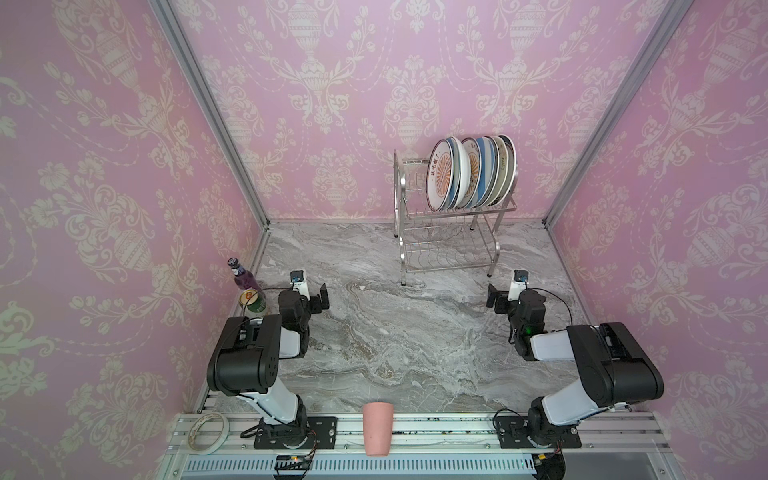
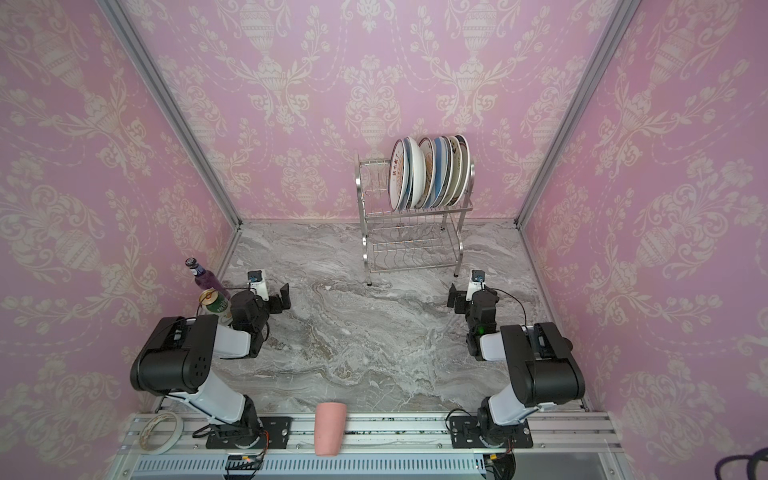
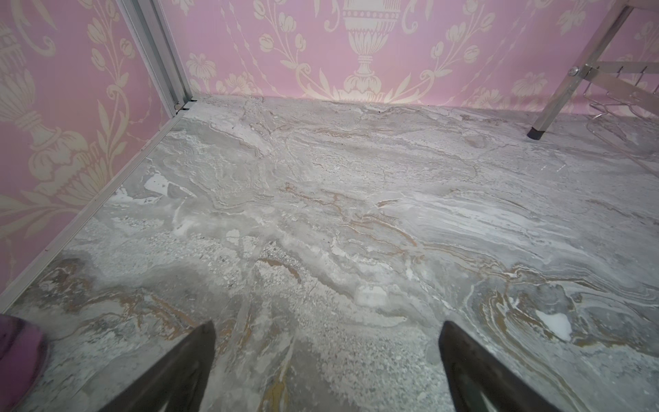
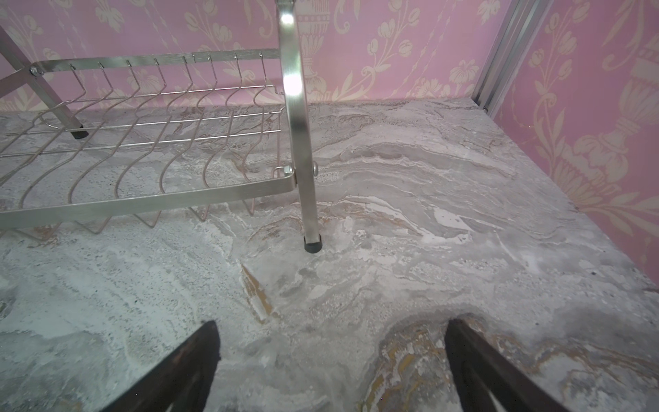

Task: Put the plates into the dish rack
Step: 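Open the right gripper and draw it back from the rack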

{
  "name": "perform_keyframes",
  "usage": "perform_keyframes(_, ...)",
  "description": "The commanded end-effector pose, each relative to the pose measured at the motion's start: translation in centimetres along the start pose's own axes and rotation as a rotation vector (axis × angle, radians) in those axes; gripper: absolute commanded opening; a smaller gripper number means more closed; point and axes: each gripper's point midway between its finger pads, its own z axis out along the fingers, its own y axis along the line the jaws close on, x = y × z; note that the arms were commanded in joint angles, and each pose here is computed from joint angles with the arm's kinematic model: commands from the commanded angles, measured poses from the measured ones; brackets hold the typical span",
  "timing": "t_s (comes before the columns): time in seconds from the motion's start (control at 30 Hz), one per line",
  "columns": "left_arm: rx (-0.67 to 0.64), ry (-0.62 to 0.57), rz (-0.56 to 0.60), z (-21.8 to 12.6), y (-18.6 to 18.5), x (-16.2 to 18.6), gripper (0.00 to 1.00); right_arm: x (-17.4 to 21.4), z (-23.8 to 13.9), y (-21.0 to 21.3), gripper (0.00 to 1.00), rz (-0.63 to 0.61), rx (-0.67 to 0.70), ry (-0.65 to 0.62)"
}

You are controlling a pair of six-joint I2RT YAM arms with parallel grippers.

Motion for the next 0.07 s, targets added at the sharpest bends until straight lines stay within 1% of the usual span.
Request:
perform_keyframes(0.0, -0.001, -0.001, -0.01, -0.02, 0.11, 0.12, 0.99, -0.94, 0.26, 0.38, 1.0, -0.008, -0.014, -0.02)
perform_keyframes(0.03, -0.002, 0.002, -0.01, -0.08, 0.12, 0.21, 0.99, -0.95, 0.26, 0.38, 1.0, -0.007, -0.014, -0.02)
